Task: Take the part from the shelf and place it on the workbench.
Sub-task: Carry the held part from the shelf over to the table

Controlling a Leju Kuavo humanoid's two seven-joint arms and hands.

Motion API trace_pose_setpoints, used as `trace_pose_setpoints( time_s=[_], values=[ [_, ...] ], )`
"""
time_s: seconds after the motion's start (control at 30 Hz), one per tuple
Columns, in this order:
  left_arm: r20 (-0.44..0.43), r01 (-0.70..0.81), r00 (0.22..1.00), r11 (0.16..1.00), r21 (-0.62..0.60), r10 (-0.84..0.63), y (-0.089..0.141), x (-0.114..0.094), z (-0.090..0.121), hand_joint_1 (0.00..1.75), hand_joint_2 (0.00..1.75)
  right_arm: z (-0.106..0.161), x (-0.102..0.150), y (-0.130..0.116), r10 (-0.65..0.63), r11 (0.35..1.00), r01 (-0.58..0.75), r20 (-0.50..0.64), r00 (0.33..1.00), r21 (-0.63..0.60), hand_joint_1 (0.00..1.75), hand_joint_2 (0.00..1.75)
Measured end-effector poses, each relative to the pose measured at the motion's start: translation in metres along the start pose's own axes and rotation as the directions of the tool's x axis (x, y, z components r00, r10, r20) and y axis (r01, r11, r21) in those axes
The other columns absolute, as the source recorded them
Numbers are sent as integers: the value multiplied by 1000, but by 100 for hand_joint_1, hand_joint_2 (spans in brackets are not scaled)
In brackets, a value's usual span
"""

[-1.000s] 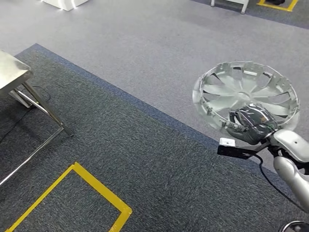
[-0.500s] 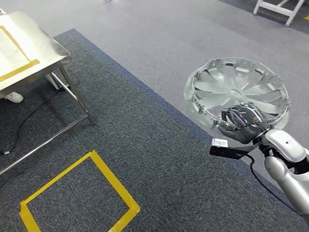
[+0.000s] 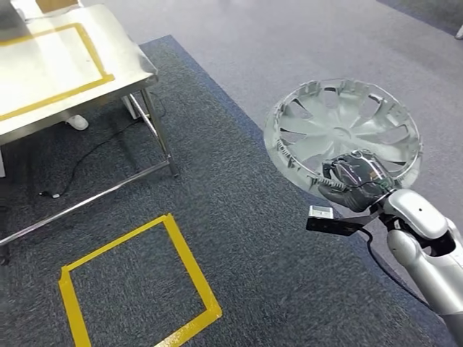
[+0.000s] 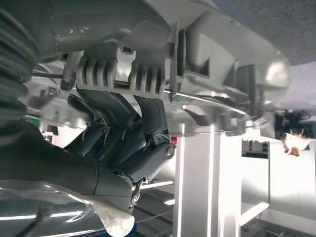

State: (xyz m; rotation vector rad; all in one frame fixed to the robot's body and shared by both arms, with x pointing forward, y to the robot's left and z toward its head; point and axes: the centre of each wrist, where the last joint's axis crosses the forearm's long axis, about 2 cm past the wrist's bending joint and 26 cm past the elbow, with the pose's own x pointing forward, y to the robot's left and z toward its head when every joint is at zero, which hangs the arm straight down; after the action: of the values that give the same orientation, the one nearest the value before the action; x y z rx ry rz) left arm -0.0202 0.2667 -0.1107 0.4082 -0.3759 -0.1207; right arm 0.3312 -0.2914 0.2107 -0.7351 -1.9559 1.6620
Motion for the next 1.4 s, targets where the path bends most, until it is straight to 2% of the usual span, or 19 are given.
trace_pose_setpoints(
  time_s=[1.4],
  values=[
    [13, -26, 1000, 1000, 7, 26, 1, 3, -1, 0, 175, -28, 2, -6, 4, 1000, -4, 61, 998, -9, 175, 175]
  ],
)
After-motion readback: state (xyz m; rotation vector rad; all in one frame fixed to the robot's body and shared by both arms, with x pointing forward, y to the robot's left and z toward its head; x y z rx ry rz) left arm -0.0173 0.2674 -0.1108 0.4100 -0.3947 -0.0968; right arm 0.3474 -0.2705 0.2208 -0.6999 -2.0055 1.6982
